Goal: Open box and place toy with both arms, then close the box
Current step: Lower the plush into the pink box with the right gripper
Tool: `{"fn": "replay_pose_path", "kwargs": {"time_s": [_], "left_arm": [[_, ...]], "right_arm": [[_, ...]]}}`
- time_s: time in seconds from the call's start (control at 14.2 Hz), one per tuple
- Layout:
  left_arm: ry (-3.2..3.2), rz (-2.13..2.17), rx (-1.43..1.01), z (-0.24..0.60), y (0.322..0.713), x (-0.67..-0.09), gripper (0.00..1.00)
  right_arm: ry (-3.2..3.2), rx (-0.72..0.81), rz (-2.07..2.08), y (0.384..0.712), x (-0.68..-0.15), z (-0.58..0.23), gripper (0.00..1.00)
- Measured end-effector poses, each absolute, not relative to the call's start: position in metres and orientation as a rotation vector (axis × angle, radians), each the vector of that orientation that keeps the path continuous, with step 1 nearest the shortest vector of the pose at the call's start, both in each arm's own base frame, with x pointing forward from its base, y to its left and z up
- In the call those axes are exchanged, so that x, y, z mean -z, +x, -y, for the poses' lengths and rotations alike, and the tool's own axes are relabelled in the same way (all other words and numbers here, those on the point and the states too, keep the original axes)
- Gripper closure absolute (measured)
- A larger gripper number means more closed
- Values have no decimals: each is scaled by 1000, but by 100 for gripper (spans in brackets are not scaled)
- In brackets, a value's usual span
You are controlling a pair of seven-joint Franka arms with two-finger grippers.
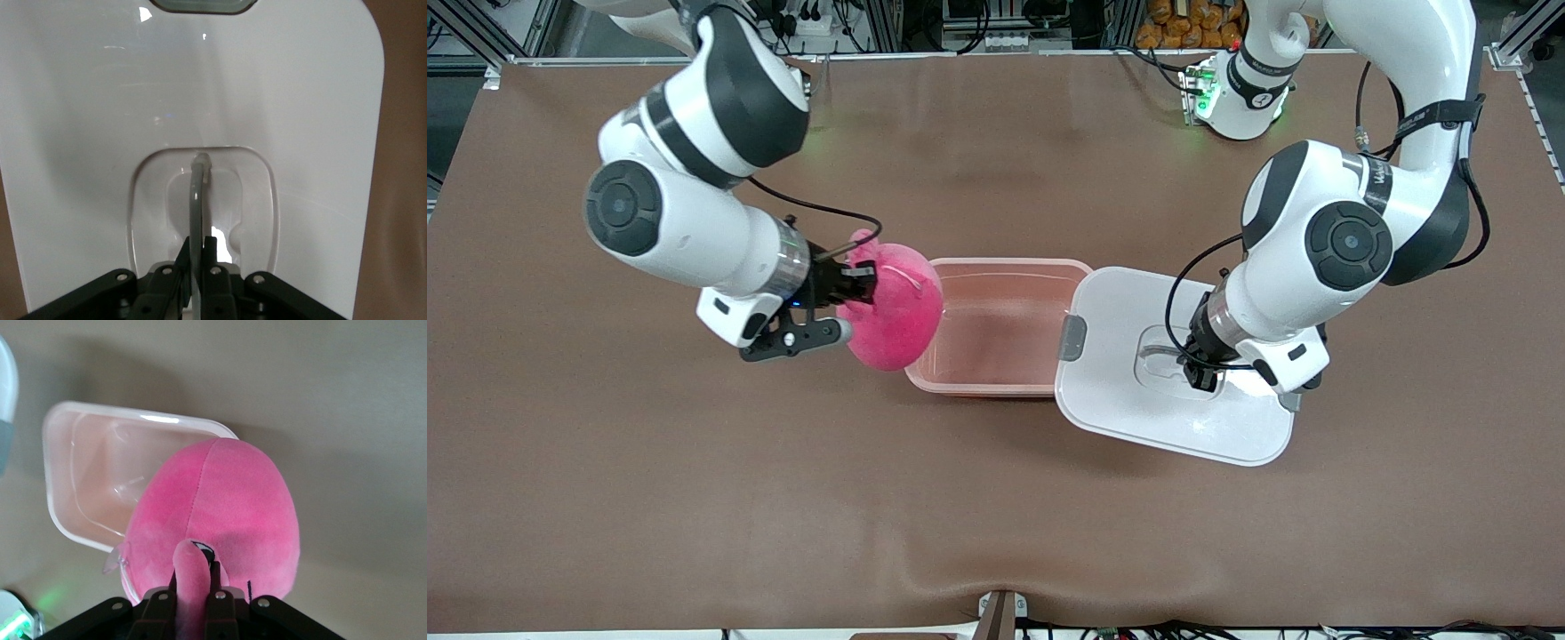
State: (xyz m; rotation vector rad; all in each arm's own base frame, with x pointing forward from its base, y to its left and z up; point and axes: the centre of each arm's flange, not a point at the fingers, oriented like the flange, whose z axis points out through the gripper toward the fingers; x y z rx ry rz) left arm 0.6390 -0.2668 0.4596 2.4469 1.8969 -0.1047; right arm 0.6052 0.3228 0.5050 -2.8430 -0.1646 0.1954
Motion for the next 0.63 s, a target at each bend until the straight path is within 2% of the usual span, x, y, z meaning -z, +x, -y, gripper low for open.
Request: {"fn": "replay_pose_path", "kwargs": {"time_s": [0.28, 0.63], "left_arm": [[2455, -1895, 113, 269, 637, -456, 93], [2458, -1895, 116, 269, 636, -455, 93]], "right_arm": [[-2846, -170, 69, 591, -485, -379, 86], [-2814, -219, -14, 588, -462, -402, 86]]}}
